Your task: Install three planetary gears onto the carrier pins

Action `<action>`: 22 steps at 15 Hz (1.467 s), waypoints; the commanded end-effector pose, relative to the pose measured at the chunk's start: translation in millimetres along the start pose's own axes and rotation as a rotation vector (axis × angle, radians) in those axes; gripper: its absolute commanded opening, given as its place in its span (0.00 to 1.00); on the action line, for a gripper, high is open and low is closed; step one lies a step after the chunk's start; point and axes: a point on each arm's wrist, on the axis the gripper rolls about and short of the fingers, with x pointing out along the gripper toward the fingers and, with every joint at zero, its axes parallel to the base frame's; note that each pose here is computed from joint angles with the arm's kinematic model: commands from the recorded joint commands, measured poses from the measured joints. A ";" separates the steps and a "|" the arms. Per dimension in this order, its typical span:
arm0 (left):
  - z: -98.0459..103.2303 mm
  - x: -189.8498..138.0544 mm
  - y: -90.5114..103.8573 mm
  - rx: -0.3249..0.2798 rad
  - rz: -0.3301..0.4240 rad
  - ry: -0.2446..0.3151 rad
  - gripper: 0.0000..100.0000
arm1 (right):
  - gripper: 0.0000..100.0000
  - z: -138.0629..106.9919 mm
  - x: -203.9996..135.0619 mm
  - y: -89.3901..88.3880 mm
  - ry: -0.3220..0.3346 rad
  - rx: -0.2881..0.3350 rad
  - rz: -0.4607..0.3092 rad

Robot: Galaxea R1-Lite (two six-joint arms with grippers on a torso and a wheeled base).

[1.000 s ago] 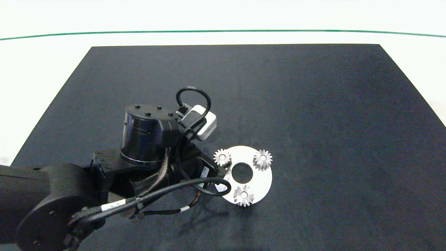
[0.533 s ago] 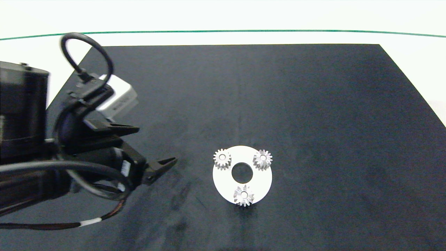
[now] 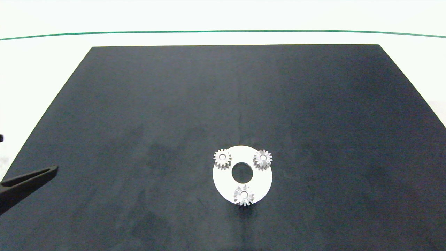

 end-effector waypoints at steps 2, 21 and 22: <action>-18.7 -36.0 5.9 -0.035 0.102 -0.027 1.00 | 1.00 -6.0 -2.4 1.1 0.002 0.005 -0.035; -59.4 -87.9 -6.6 -0.104 0.314 -0.028 1.00 | 1.00 -33.4 -26.1 10.3 0.024 0.037 -0.210; -64.4 -88.4 -8.3 -0.105 0.316 -0.026 1.00 | 1.00 -36.7 -29.1 11.2 0.016 0.038 -0.216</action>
